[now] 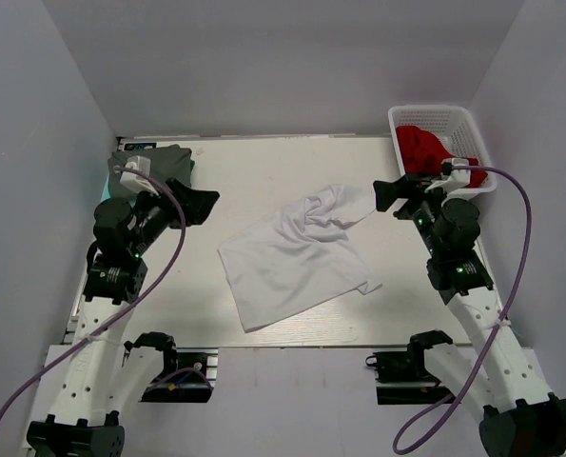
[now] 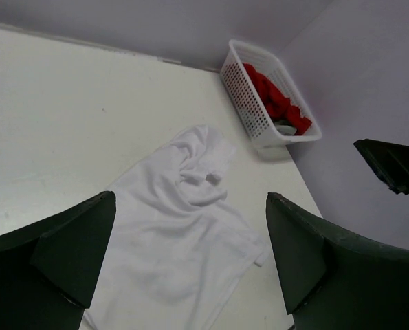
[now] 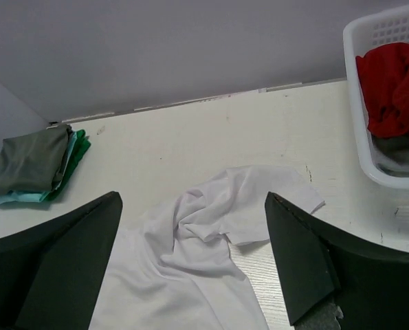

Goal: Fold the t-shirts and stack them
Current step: Flatten out the tshirt

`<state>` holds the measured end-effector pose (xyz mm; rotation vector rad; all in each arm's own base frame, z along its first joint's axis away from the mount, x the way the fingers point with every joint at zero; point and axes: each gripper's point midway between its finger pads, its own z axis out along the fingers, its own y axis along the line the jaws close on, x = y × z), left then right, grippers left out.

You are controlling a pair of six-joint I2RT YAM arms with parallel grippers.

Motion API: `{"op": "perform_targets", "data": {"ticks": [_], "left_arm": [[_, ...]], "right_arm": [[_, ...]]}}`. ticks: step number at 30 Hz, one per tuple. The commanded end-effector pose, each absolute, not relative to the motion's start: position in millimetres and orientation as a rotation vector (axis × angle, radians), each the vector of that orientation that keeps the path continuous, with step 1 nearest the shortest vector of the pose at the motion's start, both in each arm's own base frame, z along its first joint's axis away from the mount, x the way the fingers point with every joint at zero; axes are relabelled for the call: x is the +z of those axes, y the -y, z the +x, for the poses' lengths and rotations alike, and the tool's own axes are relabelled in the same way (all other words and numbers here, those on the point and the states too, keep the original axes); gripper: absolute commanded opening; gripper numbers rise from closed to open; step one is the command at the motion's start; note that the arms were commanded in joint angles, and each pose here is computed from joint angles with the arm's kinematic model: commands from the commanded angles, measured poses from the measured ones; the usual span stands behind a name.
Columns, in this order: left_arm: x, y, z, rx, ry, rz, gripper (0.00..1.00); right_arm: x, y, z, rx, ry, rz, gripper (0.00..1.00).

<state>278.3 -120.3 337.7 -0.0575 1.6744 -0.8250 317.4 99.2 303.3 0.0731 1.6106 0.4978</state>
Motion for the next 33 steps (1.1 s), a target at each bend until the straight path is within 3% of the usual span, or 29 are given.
{"op": "perform_targets", "data": {"ticks": [1,9,16,22,28,33], "left_arm": [[315,125,271,-0.834,-1.781,-0.053,1.0],[225,164,256,-1.118,-2.057,0.061,1.0],[183,185,226,-1.309,-2.11,0.09,1.0],[146,207,199,-1.329,-2.274,0.114,1.0],[88,197,159,-1.034,-2.625,0.015,1.0],[77,179,138,-0.753,-2.81,-0.064,1.0]], "right_arm": [[317,-96,317,0.514,-1.591,0.134,0.9],[251,-104,318,0.518,-1.814,0.137,0.9],[192,-87,317,0.405,-1.99,0.272,0.9],[159,-82,306,0.362,-2.094,0.296,0.9],[144,-70,296,0.292,-2.112,0.323,0.9],[131,-53,283,0.18,-2.165,0.362,0.9]]}}
